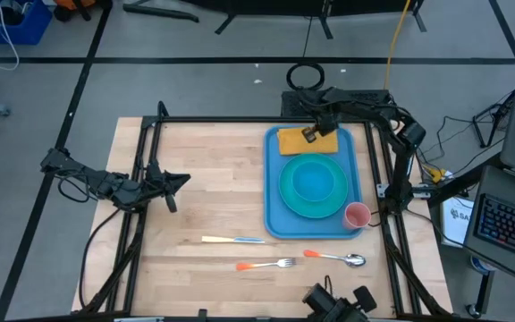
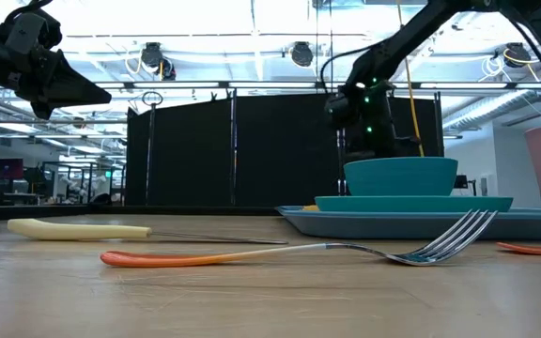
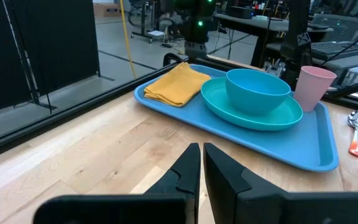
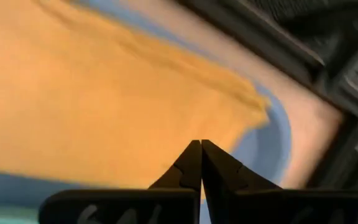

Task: Set up tray
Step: Put the yellow table napkin to the left of the green plate on the blue serving tray

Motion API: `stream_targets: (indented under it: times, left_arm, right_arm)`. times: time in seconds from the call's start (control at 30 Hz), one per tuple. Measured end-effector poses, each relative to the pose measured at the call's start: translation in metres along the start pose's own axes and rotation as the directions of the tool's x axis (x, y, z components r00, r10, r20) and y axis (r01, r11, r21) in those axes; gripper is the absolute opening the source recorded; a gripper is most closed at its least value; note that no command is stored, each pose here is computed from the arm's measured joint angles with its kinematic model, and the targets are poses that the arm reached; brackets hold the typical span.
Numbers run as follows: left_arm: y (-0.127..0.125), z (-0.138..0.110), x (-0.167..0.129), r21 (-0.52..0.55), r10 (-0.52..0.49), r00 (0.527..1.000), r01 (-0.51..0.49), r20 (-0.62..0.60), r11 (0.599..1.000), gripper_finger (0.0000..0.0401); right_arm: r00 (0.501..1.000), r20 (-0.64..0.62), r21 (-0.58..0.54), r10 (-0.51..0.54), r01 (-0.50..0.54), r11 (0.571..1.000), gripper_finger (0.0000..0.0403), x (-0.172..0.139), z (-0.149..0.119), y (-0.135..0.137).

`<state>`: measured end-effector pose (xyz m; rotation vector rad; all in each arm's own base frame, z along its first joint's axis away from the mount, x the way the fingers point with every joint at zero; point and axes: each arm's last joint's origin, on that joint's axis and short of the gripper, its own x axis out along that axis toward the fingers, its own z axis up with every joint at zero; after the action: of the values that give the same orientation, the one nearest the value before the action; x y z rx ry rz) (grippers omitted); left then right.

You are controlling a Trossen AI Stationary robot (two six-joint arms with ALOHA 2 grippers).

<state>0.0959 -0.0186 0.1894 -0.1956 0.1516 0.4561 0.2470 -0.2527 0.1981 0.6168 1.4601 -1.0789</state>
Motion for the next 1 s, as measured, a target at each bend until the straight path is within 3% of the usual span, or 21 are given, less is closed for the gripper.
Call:
stream_targets:
  times: [0.13, 1.0]
  left_arm:
    - [0.000, 0.000, 0.000, 0.000, 0.000, 1.000, 0.000, 0.000, 1.000, 0.0024]
    - [0.000, 0.000, 0.000, 0.000, 0.000, 1.000, 0.000, 0.000, 1.000, 0.0024]
  right_arm:
    - [0.994, 0.047, 0.023, 0.101, -0.102, 0.995, 0.0000, 0.002, 0.009, -0.002]
    - [0.987, -0.060, 0.087, 0.149, -0.143, 0.986, 0.0000, 0.051, -0.001, -0.013]
